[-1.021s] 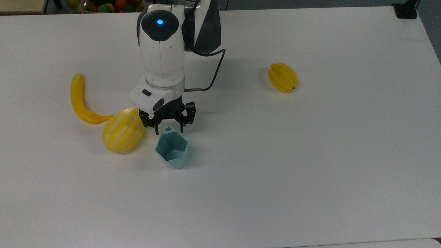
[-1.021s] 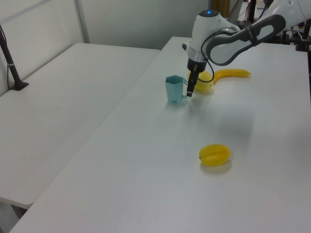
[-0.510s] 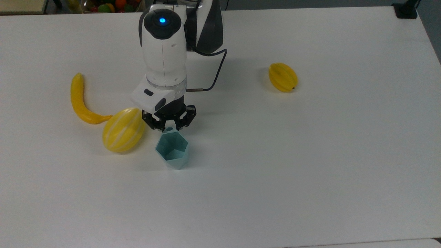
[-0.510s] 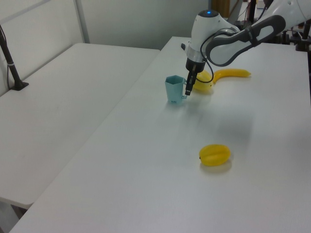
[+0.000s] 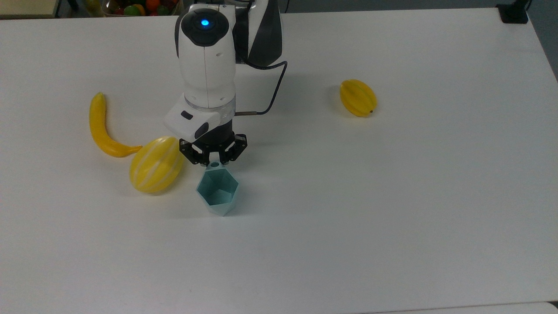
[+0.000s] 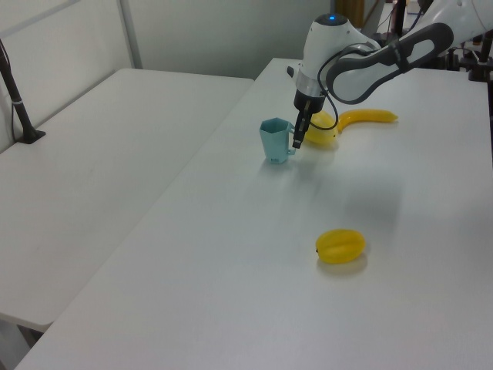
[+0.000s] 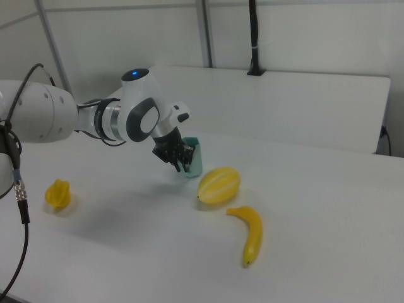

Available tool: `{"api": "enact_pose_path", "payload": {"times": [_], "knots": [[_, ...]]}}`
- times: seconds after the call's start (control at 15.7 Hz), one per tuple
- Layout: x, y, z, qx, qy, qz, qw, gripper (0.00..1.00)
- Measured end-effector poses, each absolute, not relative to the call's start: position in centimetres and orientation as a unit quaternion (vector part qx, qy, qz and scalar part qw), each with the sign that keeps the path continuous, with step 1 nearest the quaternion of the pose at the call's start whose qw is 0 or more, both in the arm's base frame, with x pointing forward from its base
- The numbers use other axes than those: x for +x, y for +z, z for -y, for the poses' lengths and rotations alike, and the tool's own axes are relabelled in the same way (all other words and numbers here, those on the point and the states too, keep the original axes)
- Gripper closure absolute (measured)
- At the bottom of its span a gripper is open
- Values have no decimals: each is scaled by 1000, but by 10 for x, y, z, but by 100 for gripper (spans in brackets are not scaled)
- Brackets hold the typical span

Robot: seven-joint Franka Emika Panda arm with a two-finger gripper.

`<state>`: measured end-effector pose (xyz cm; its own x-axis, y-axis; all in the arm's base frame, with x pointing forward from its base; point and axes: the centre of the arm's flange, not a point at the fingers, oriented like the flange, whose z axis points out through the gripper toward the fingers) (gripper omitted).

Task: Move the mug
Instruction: 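Drag the teal mug away from the striped melon toward the lemon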

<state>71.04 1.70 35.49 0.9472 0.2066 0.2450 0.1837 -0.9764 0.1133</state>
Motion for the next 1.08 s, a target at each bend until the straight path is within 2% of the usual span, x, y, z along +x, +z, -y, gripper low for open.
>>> {"api": "enact_pose_path", "payload": {"times": [0.19,0.32,0.57,0.77,0.89,1.08], "knots": [[697,374,-16,986,135,-81,46,76],[673,392,-16,987,135,-67,47,76],[597,413,-15,991,118,-48,46,76],[543,400,-15,994,91,-38,46,76],[530,389,-18,995,79,-29,44,76],[530,380,-21,995,91,-28,41,76]]}}
